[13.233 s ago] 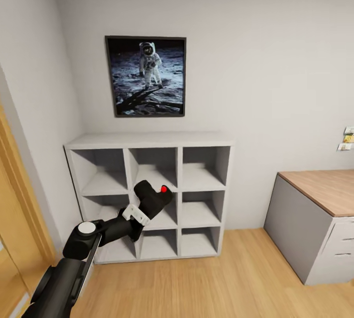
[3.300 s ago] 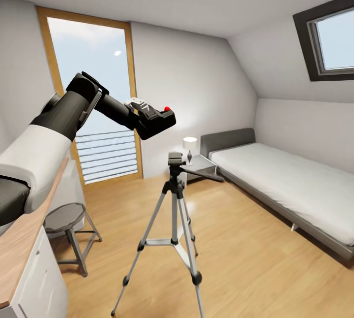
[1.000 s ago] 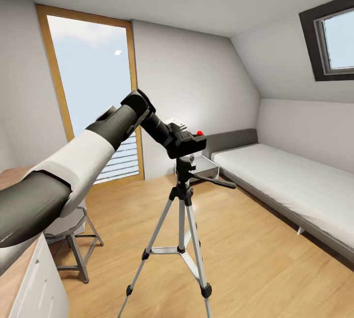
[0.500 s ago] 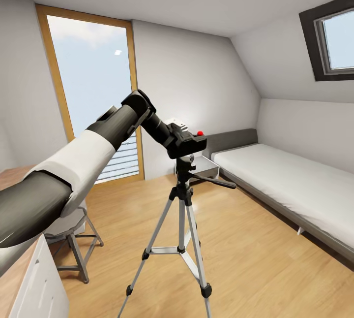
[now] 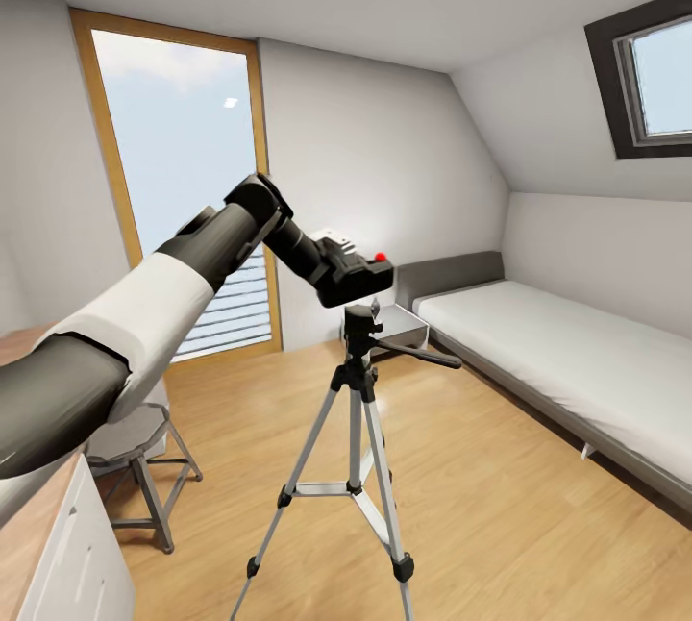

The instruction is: Attach the digital camera to the camera tripod in the bedroom.

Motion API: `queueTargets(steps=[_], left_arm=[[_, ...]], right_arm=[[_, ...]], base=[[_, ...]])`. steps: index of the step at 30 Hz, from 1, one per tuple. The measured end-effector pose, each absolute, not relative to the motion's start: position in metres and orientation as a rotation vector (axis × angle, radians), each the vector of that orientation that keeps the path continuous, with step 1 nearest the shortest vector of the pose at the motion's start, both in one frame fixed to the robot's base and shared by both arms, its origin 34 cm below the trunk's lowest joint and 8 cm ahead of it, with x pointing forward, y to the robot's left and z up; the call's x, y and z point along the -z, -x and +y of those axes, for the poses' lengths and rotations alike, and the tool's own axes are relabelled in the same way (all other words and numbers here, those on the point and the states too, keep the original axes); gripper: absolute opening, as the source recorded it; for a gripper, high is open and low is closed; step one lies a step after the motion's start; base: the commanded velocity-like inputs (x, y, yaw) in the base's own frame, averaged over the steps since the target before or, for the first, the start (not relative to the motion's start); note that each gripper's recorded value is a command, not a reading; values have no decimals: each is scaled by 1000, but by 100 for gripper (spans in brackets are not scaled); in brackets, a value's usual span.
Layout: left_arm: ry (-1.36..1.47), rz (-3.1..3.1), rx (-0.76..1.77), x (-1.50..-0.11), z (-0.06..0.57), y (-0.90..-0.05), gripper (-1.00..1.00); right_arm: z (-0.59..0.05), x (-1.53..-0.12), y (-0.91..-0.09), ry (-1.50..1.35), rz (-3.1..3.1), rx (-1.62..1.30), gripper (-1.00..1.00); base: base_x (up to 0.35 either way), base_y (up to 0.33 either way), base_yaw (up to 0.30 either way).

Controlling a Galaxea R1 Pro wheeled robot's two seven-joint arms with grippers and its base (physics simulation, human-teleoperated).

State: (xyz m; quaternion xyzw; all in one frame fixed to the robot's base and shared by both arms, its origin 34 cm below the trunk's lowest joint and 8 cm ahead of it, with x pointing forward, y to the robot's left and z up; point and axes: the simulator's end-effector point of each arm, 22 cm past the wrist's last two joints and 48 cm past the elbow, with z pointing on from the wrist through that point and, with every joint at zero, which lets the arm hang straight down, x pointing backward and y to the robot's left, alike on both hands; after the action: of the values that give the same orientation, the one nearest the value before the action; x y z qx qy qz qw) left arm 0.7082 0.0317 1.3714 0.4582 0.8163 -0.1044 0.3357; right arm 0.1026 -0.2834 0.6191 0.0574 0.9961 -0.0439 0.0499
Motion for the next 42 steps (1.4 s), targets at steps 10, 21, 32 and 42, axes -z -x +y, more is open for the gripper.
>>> queueTargets(steps=[10,21,32,42], left_arm=[[-1222,2136,342,-1372,32,-698,-100],[-1402,2039,492,-1386,5,-658,-100],[-1417,2007,474,-1393,3,-655,-100],[-1424,1988,459,-1397,4,-654,-100]], right_arm=[[-283,-619,-102,-175,3034,134,100],[-283,-619,-103,-175,3034,134,100],[-283,-619,-103,-175,3034,134,100],[-283,-619,-103,-175,3034,134,100]], base=[[0,0,0],[0,0,0],[0,0,0],[0,0,0]])
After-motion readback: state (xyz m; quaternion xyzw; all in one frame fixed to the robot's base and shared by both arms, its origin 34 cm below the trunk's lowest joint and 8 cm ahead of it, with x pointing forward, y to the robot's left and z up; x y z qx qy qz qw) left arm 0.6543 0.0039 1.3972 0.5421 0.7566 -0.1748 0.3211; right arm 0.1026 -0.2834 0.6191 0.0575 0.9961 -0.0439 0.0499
